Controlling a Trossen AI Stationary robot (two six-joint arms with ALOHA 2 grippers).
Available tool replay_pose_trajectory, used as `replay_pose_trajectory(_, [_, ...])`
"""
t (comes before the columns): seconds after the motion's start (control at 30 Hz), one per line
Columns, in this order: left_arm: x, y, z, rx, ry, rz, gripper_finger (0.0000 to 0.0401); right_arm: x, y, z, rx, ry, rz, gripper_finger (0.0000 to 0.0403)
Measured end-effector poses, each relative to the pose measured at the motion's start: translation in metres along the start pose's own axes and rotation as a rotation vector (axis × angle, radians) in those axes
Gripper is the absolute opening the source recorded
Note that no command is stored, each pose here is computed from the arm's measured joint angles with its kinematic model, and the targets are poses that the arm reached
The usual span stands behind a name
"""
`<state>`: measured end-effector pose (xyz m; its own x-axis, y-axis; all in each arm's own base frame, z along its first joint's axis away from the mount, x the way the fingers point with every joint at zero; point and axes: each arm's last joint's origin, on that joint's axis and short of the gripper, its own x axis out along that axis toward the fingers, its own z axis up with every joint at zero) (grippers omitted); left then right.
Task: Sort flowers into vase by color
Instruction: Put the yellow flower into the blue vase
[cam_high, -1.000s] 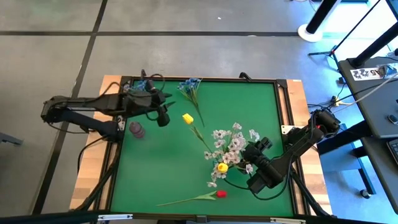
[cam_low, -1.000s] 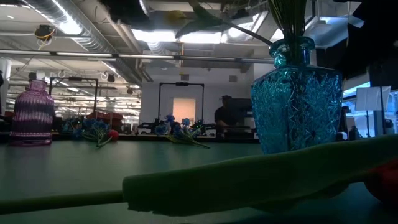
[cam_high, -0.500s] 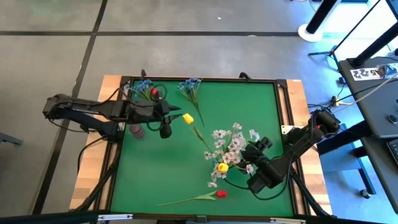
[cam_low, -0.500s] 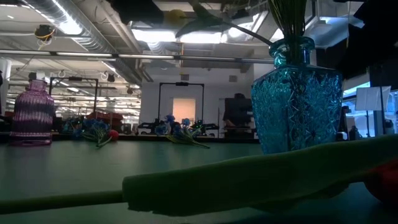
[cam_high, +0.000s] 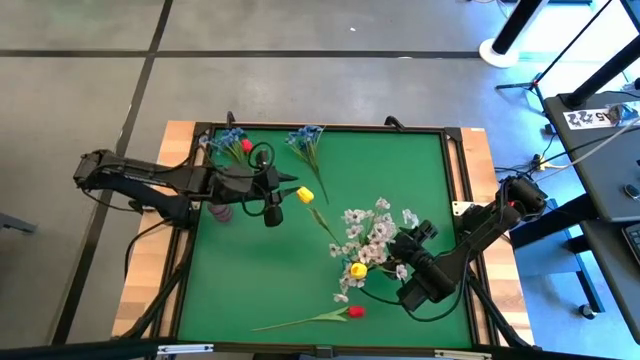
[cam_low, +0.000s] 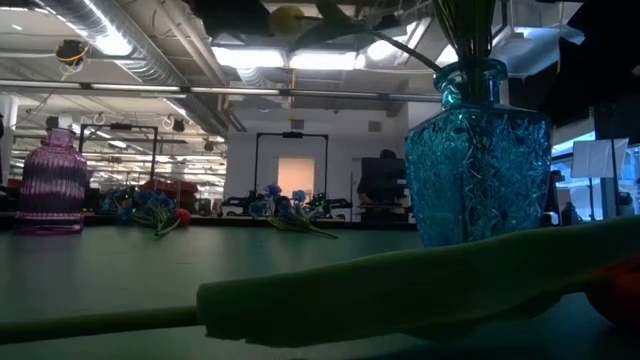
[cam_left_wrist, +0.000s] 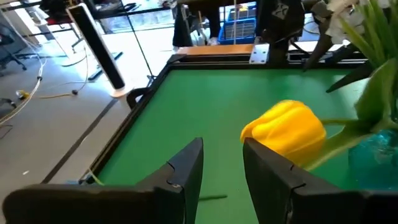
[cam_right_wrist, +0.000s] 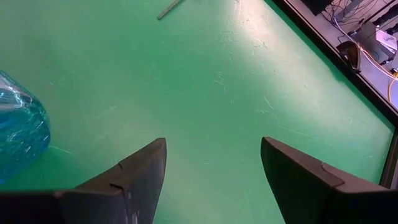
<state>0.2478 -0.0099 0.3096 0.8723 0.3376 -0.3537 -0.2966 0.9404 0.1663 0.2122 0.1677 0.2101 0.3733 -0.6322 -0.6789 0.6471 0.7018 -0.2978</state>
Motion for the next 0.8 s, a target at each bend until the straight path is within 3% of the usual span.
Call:
replay_pose_trajectory(0.5, [-0.012,-0.029,0.012,0.008,-0.141,-0.21,0.011,0.0,0.0,0.0,-0.005,0.0,-0.003,0.0262])
replay_pose_trajectory(0.8, [-0.008,-0.033,0.014,-0.025,-0.163,-0.208,0.011,0.0,-0.001,0.0,-0.065,0.001,-0.008,0.0262])
